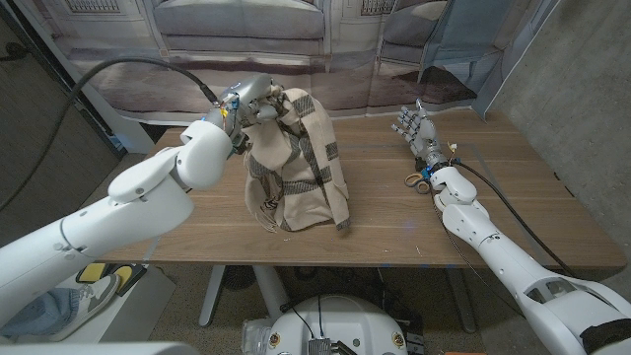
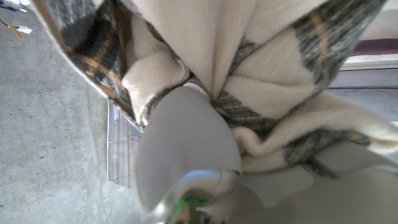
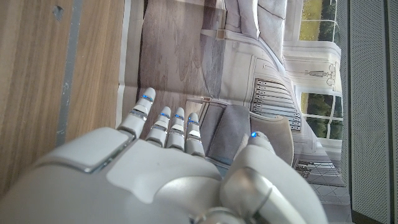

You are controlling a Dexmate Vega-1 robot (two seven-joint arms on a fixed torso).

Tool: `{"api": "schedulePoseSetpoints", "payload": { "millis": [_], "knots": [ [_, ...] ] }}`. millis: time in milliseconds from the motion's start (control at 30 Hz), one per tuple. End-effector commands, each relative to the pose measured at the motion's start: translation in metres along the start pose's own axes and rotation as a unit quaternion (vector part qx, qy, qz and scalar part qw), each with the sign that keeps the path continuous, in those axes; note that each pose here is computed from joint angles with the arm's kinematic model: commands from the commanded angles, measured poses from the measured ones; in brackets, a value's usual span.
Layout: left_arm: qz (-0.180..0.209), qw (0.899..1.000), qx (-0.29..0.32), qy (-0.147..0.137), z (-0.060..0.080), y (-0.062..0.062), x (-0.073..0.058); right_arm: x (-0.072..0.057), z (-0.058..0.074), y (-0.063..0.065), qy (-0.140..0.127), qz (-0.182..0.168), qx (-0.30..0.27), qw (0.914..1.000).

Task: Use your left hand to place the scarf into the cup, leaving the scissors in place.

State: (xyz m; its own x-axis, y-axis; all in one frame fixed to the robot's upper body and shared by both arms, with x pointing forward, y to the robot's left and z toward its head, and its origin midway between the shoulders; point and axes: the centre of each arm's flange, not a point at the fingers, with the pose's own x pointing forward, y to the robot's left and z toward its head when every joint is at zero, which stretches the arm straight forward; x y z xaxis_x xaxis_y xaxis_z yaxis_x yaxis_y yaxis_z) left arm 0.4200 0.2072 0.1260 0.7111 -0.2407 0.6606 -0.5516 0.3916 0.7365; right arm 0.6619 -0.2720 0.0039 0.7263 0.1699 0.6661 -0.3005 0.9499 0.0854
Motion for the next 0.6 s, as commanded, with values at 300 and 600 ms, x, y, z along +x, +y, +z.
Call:
{"api": "schedulePoseSetpoints", "payload": {
  "millis": [300, 600],
  "knots": [
    [0.024, 1.0, -0.012, 0.006, -0.008, 0.024, 0.016, -0.004, -0.003, 0.0, 0.005, -0.001, 0.001, 1.0],
    [0.029, 0.999, -0.017, 0.015, -0.02, 0.029, 0.028, -0.002, -0.005, 0.001, 0.008, 0.001, 0.002, 1.0]
  ]
}}
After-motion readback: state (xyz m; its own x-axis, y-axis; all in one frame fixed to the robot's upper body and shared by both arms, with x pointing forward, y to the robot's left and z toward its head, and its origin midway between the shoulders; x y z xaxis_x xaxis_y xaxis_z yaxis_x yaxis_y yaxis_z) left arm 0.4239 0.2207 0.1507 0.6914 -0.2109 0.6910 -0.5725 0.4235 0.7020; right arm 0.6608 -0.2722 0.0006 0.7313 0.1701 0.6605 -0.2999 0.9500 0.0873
